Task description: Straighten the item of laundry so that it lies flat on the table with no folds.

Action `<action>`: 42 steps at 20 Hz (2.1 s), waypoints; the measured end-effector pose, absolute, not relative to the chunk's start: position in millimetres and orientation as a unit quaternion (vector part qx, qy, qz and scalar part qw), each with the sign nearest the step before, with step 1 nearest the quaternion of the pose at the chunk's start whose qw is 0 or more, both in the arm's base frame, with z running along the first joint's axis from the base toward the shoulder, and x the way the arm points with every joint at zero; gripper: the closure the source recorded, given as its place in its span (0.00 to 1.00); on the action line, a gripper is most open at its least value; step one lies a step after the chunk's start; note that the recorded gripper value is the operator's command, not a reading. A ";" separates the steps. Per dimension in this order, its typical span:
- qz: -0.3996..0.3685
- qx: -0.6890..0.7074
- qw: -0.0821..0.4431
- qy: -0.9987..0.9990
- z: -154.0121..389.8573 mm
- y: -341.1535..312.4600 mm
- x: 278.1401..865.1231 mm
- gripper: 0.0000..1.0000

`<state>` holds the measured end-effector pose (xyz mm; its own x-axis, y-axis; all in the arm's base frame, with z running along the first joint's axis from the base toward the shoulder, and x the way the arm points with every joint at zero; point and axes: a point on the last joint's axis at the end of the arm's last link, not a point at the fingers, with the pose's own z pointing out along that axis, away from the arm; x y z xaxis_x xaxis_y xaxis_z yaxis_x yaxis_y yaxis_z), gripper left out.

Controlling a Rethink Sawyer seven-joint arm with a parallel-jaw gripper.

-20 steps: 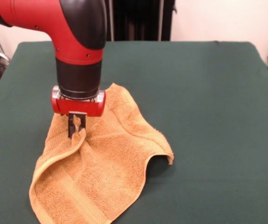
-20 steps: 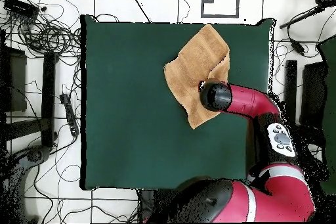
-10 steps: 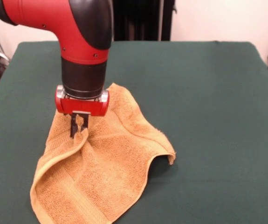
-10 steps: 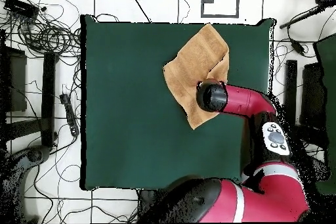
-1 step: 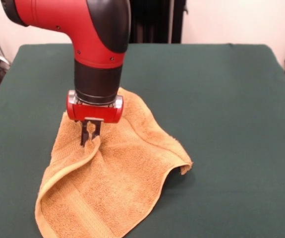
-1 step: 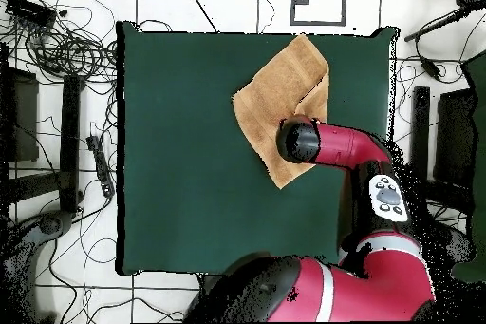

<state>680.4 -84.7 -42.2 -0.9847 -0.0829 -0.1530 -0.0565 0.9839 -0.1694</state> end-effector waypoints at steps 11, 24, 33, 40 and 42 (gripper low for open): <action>-0.087 -0.040 0.085 0.992 -43.2 -81.7 678.7 1.00; -0.087 -0.041 0.087 0.992 -43.6 -81.7 677.9 1.00; -0.087 -0.041 0.088 0.991 -44.1 -81.6 677.8 1.00; -0.088 -0.041 0.089 0.991 -44.6 -81.7 677.7 1.00; -0.088 -0.041 0.089 0.991 -44.6 -81.7 677.8 1.00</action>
